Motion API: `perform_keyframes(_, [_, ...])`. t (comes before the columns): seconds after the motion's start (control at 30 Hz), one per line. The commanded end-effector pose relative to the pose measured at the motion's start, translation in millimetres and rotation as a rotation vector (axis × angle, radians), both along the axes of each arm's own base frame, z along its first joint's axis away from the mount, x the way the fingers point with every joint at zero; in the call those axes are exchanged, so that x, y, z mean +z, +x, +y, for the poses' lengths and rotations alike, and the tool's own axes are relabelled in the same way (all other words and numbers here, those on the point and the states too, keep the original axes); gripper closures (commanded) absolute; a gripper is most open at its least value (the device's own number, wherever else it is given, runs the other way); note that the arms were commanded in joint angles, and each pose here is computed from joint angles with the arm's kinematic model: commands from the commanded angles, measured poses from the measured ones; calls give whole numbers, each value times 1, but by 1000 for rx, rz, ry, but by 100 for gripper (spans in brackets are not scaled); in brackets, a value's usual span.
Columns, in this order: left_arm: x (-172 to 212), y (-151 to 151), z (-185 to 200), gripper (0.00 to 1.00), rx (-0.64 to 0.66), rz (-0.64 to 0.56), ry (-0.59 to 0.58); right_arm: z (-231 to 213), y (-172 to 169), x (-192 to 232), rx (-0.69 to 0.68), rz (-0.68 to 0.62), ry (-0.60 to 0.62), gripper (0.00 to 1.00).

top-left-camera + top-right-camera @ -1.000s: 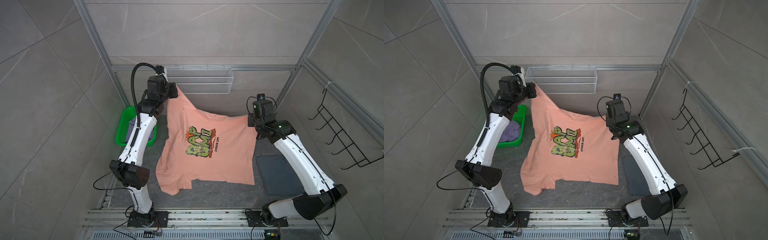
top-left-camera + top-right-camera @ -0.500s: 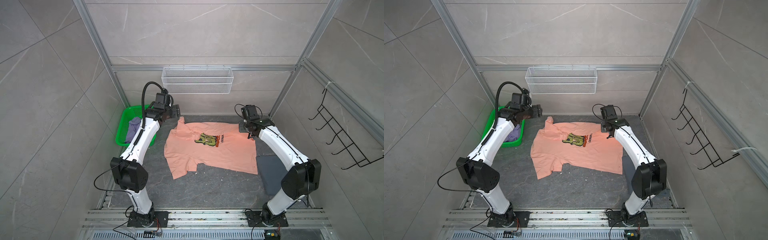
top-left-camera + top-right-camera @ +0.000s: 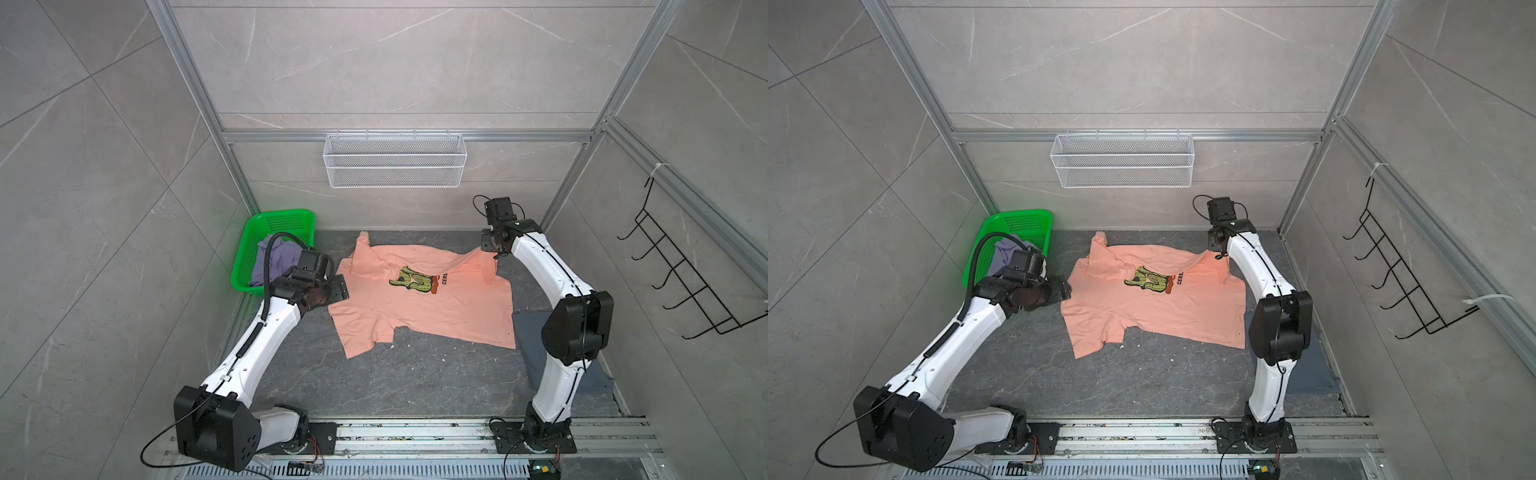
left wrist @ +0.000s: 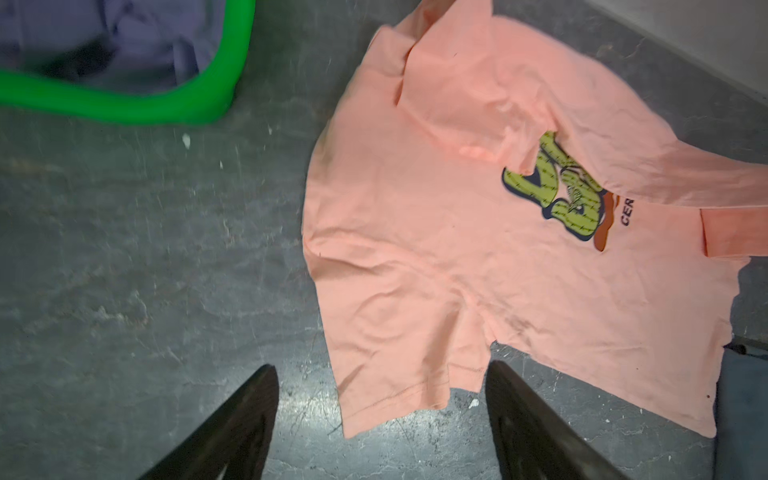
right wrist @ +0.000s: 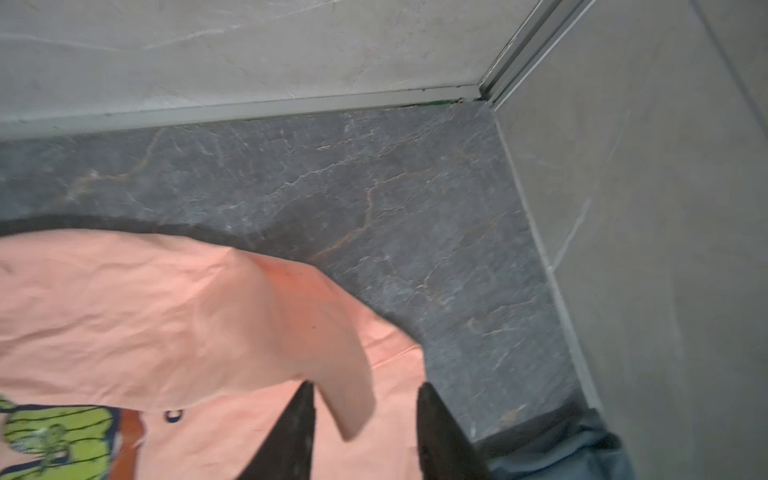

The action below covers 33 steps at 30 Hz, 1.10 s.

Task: Fold and stack the t-shirts
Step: 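Move both grippers to the shirt hem corners nearest the robot and grasp them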

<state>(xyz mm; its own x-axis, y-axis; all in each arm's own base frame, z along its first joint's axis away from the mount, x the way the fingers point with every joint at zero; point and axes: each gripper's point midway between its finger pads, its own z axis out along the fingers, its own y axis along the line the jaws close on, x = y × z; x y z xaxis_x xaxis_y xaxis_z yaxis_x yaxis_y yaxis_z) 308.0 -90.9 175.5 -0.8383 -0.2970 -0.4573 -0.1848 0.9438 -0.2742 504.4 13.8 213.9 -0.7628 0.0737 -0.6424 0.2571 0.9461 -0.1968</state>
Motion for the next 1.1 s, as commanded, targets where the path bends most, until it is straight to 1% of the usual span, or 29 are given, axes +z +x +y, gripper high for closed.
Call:
perform_keyframes(0.0, [-24,-39,-9,20,73,123,-108,-12,-16,9,-63,35,26,45])
perform_keyframes(0.03, [-33,-50,-9,20,85,153,-112,-7,-19,11,-50,26,63,40])
perform_keyframes(0.07, [-39,-58,-10,20,95,176,-117,-1,-24,11,-33,24,99,37])
perform_keyframes(0.1, [-46,-67,-11,20,105,200,-118,6,-30,12,-14,24,148,37])
perform_keyframes(0.23, [-71,-93,-18,21,133,297,-143,28,-66,-1,-15,74,330,36])
perform_keyframes(0.33, [-87,-101,-26,22,133,341,-152,37,-101,-23,-58,133,439,35])
perform_keyframes(0.4, [-96,-100,-32,23,140,350,-174,40,-125,-40,-94,167,497,35])
perform_keyframes(0.5, [-108,-96,-41,26,150,356,-220,40,-156,-64,-144,204,542,34])
perform_keyframes(0.57, [-116,-93,-45,29,158,362,-239,37,-174,-77,-177,228,547,34])
perform_keyframes(0.67, [-123,-89,-45,32,161,372,-221,35,-194,-92,-209,261,556,34])
perform_keyframes(0.8, [-132,-88,-45,33,156,384,-202,31,-212,-105,-260,282,564,33])
perform_keyframes(0.87, [-139,-89,-44,35,157,397,-194,31,-217,-110,-276,287,572,32])
perform_keyframes(1.07, [-154,-93,-39,39,165,419,-162,27,-222,-120,-306,281,615,30])
